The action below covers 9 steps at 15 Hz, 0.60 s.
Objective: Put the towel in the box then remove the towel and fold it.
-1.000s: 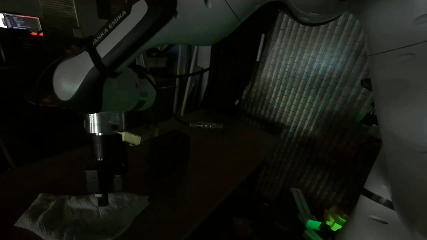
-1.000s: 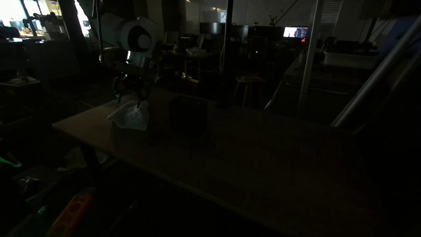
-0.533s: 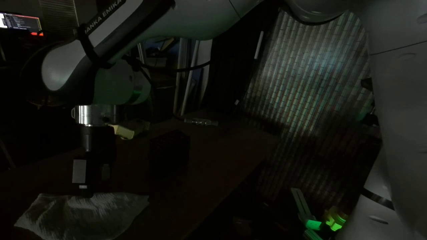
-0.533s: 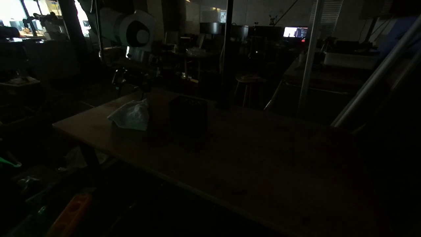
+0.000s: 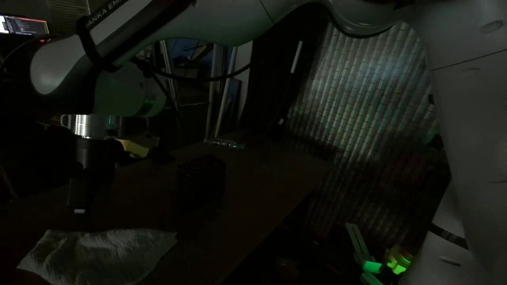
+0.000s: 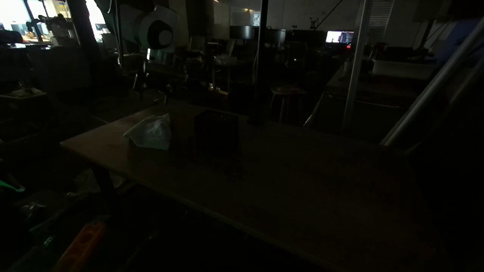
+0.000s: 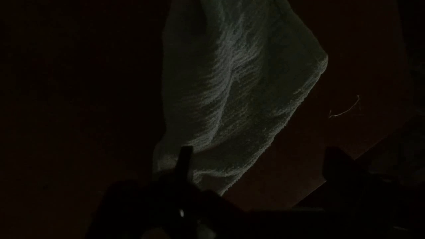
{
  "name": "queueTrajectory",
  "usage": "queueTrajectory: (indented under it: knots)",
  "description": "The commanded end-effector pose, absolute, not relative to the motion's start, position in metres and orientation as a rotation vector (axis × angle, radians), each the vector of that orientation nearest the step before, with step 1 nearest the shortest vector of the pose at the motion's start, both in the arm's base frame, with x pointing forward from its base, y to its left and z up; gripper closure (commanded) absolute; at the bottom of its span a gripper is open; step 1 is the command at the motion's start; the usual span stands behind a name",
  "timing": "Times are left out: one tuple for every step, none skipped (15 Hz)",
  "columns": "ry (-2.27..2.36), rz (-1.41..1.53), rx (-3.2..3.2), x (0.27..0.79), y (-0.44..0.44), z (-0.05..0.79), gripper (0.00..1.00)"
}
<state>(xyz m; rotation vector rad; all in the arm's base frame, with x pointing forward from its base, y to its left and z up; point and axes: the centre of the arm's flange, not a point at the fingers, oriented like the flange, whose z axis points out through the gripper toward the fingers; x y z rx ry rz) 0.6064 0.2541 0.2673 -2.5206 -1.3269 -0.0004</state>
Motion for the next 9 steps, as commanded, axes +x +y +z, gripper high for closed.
queueTrajectory:
  knots:
    - [-1.372,-0.051,-2.456,0.632,0.266,0.249,0.0]
    - [-1.379,-0.049,-2.447,0.638,0.267,0.241,0.0]
    - [-1.386,-0.047,-2.438,0.643,0.269,0.234,0.0]
    - [-1.392,-0.042,-2.428,0.649,0.272,0.227,0.0]
    - [-1.397,-0.038,-2.416,0.655,0.276,0.22,0.0]
    - [-1.405,-0.039,-2.401,0.66,0.28,0.215,0.0]
    - [-1.415,-0.034,-2.389,0.666,0.284,0.21,0.0]
    - [-1.427,-0.033,-2.375,0.67,0.288,0.206,0.0]
    - [-1.433,-0.034,-2.364,0.674,0.291,0.202,0.0]
